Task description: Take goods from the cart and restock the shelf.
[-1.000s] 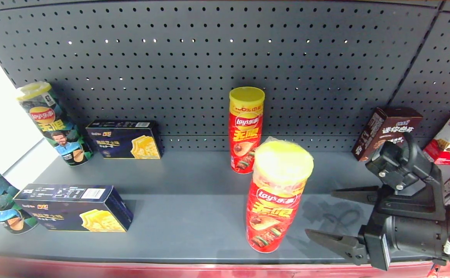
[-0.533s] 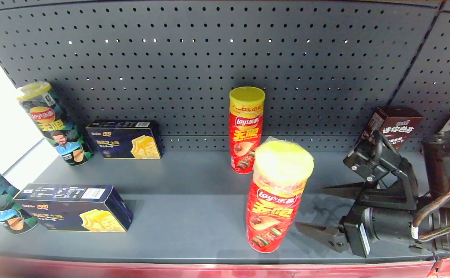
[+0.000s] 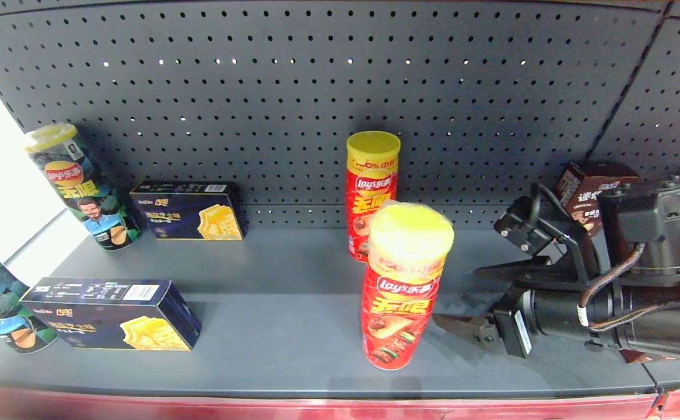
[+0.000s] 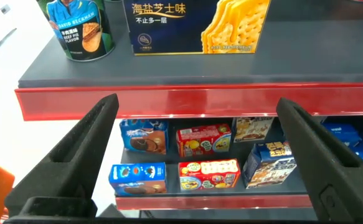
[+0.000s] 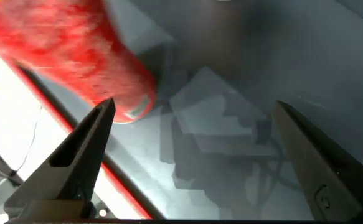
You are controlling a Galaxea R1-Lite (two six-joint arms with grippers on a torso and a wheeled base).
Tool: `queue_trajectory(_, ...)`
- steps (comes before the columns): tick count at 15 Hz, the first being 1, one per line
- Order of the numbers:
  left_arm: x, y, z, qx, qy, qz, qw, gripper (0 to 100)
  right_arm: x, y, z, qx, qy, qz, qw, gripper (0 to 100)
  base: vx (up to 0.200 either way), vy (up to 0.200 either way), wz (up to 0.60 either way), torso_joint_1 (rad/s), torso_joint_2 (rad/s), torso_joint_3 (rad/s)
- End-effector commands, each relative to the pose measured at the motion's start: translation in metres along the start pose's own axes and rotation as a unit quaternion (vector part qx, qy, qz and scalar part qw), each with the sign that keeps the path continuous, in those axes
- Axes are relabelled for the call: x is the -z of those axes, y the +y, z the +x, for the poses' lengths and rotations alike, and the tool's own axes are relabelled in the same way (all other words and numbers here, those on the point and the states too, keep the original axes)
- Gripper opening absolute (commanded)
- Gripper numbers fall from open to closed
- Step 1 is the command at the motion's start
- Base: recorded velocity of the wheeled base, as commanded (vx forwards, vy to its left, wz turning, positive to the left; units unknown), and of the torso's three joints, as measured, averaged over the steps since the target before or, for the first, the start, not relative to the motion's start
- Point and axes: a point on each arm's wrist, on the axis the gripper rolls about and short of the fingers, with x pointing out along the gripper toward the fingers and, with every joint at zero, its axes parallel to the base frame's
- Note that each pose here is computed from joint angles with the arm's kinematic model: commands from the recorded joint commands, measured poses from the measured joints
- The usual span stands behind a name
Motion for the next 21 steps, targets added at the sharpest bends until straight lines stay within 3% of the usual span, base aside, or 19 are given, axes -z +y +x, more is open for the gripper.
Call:
queue_trajectory(1,0.000,0.000,0.000,0.000,0.001,0.000,1.0000,100,-0.001,-0.004,0.000,0.008,-0.002,0.003,1.000,100,0.000,0.000,0.00,0.000,0.00,0.000)
queue_trajectory(21,0.000,0.000,0.000,0.000,0.001,0.000,1.0000,100,-0.013,0.002,0.016,-0.007,-0.006,-0.005,1.000,100,0.000,0.000,0.00,0.000,0.00,0.000)
